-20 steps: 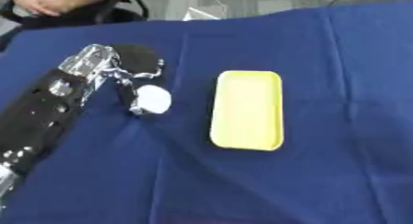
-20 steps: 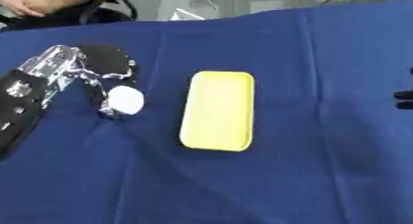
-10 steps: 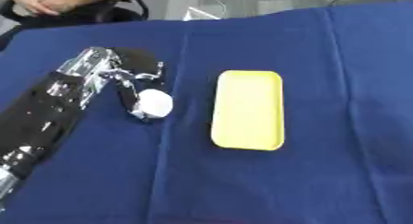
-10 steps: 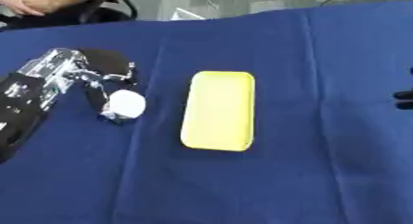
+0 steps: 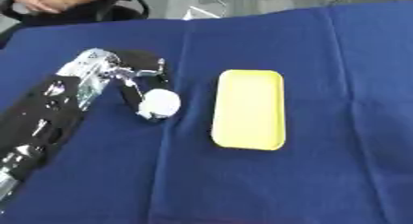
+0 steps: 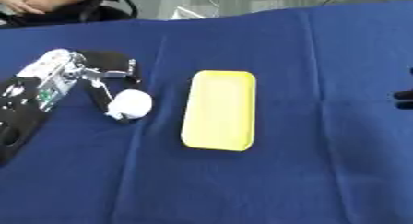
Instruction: Pick up objects on the table and place them in the box.
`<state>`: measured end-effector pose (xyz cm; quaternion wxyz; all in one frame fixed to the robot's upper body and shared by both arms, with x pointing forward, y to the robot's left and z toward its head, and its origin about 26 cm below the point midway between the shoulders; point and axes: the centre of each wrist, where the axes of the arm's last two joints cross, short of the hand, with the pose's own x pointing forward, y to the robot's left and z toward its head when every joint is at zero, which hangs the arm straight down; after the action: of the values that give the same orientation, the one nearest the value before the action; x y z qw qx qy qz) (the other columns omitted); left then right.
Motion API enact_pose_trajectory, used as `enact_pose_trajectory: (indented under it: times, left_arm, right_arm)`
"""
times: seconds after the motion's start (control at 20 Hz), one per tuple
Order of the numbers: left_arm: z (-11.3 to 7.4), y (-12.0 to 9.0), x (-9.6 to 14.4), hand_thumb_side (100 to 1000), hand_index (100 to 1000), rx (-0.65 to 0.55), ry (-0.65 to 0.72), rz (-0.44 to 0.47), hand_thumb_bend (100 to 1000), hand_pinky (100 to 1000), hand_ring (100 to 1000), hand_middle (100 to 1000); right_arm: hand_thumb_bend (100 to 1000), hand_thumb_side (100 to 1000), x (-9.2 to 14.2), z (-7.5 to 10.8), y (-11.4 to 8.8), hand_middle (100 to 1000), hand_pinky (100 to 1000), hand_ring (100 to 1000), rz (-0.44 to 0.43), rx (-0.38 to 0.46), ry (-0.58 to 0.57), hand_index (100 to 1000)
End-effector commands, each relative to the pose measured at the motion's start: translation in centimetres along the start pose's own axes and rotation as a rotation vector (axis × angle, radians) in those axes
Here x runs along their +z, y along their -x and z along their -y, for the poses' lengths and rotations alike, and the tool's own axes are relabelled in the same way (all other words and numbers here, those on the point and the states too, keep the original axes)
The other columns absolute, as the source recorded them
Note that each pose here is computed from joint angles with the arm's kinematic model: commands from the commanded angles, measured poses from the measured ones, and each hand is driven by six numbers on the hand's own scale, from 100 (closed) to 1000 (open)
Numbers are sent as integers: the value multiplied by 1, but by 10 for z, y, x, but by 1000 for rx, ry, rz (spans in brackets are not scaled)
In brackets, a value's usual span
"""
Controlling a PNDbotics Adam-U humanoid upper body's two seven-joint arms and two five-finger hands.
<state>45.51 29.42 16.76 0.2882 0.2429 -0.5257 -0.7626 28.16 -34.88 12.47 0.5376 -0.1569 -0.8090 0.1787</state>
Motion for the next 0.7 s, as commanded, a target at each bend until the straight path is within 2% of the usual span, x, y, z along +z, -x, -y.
enact_pose_trajectory:
  times: [0.05,0.45,0.7]
  left_arm:
    - [-30,4,14,251,447,-6,-52,-20,255,614,427,358]
    - [-40,-7,5,253,443,-11,-49,6,257,608,425,354]
    - [-43,-16,-10,253,443,-22,-53,43,249,605,424,353]
  right_arm:
    - [282,775,-1,4,-4,887,671,689,18,11,0,973]
    - [281,775,-1,4,-4,888,671,689,18,10,-2,973]
    - [281,775,-1,3,-5,888,672,689,20,8,-3,973]
